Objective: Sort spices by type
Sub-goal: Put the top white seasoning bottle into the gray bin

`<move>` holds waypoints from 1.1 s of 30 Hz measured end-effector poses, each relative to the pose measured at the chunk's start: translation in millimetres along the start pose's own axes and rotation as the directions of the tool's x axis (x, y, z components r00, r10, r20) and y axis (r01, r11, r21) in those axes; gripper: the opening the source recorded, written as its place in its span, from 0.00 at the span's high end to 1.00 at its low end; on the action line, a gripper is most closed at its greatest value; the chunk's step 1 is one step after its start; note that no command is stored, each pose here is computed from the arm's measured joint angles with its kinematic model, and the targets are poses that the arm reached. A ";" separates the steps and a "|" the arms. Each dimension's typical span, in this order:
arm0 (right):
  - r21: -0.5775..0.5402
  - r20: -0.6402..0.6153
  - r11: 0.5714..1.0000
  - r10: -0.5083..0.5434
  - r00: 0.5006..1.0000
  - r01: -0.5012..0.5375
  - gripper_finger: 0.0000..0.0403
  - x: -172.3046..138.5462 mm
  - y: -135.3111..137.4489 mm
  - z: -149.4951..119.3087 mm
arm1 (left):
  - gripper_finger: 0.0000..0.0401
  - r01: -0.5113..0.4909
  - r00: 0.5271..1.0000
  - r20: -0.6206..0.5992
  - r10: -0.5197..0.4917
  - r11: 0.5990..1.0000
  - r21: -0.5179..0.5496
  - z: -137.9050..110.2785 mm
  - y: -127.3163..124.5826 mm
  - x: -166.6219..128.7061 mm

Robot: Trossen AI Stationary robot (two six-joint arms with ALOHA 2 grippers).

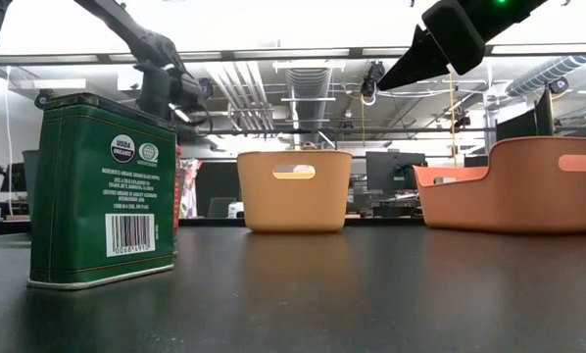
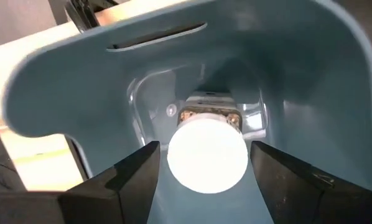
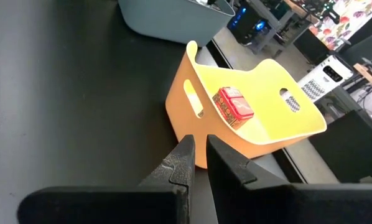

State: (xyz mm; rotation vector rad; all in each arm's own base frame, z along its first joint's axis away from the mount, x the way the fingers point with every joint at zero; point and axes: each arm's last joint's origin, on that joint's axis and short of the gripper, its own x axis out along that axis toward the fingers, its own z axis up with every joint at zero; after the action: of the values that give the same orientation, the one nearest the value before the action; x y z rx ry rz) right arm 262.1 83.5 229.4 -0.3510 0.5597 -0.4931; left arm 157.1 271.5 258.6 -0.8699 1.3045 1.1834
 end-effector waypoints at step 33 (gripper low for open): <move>0.016 -0.007 1.000 0.025 1.000 -0.024 0.92 0.0 0.7 -0.7 | 1.00 -0.124 0.991 0.009 0.132 0.895 0.430 -36.2 -45.9 12.8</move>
State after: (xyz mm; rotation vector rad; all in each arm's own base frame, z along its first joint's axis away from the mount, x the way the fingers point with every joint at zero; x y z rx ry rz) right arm 261.9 83.9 228.6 -0.3270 0.5661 -0.4751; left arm 191.1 228.1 235.1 -0.4788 1.5821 0.9313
